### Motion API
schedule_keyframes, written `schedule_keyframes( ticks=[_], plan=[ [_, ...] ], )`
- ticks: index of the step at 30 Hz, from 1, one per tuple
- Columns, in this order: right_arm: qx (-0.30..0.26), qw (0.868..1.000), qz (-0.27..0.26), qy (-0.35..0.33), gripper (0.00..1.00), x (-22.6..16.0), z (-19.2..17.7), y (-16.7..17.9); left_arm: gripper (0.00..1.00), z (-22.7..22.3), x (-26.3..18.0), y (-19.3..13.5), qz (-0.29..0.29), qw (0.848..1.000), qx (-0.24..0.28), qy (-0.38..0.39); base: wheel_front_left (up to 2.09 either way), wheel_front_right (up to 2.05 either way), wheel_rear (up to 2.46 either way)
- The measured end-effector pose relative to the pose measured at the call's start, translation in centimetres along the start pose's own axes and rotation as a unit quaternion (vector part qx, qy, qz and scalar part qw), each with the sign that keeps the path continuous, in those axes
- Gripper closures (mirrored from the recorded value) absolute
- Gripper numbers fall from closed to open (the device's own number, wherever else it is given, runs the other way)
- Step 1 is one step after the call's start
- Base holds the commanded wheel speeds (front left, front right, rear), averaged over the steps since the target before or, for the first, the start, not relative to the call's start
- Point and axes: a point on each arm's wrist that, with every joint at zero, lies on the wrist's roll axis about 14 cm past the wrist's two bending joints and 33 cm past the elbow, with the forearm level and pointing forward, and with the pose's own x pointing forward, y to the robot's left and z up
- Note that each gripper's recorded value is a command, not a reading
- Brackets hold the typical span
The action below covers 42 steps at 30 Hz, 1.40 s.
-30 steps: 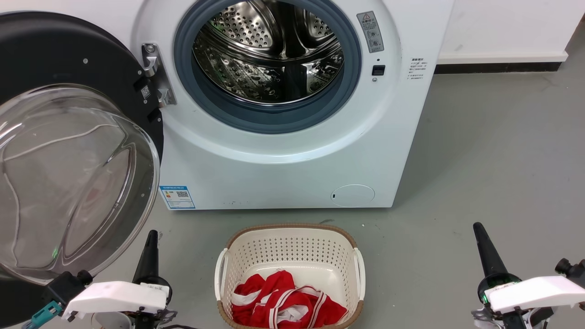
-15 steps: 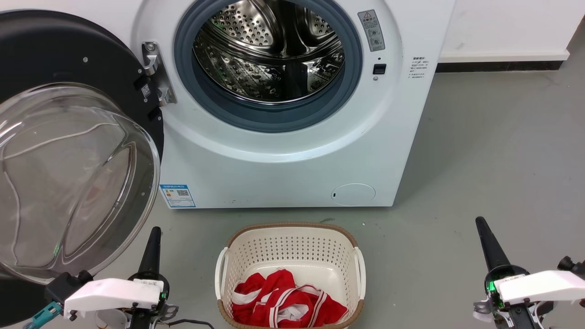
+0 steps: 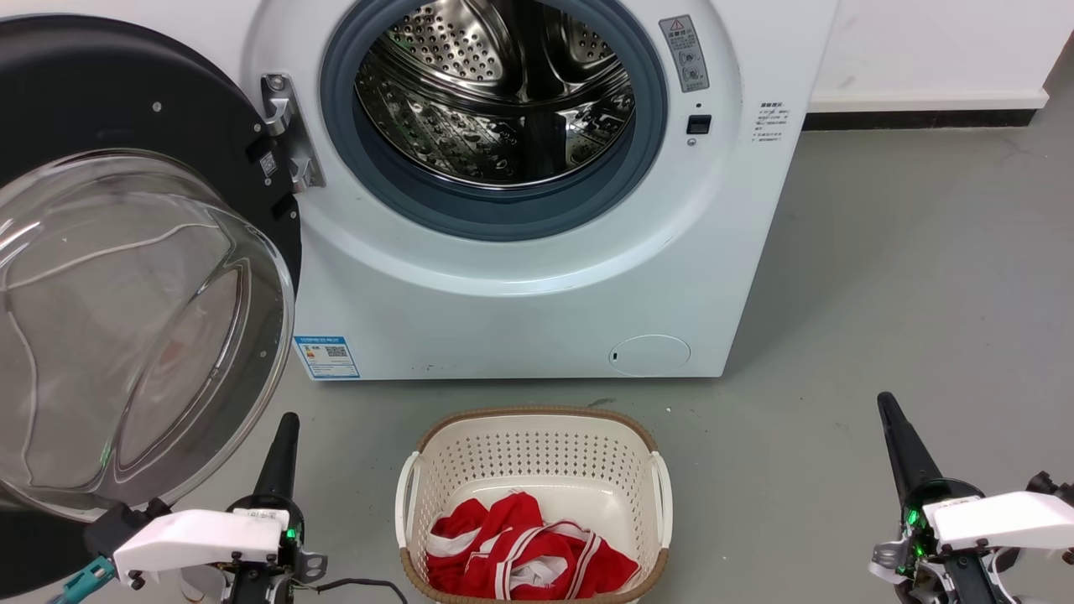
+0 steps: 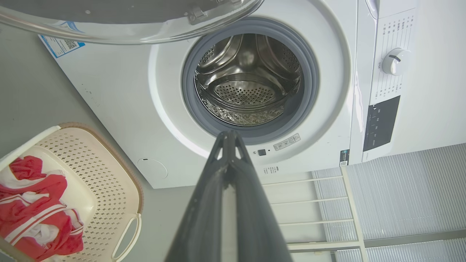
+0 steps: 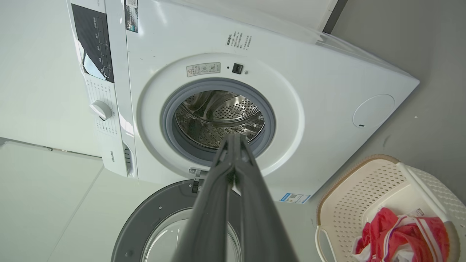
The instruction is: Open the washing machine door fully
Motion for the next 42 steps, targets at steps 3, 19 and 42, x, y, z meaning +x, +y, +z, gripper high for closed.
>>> schedule_keyframes(
  ticks=[3,19,42],
  plan=[
    [0.012,1.0,0.001,-0.001,1.0,0.1,0.1,0.1,1.0,0.0,0.2,-0.2,-0.003,1.0,-0.013,0.001,0.0,0.0,0.0],
    [0.075,0.997,-0.001,-0.004,1.0,0.6,0.3,-0.1,1.0,-0.1,0.3,-0.3,-0.01,0.997,-0.077,0.007,0.0,0.0,0.0],
    [0.136,0.991,0.002,-0.007,1.0,1.0,0.6,-0.1,1.0,-0.1,0.6,-0.7,-0.021,0.99,-0.139,0.01,0.0,0.0,0.0]
  ],
)
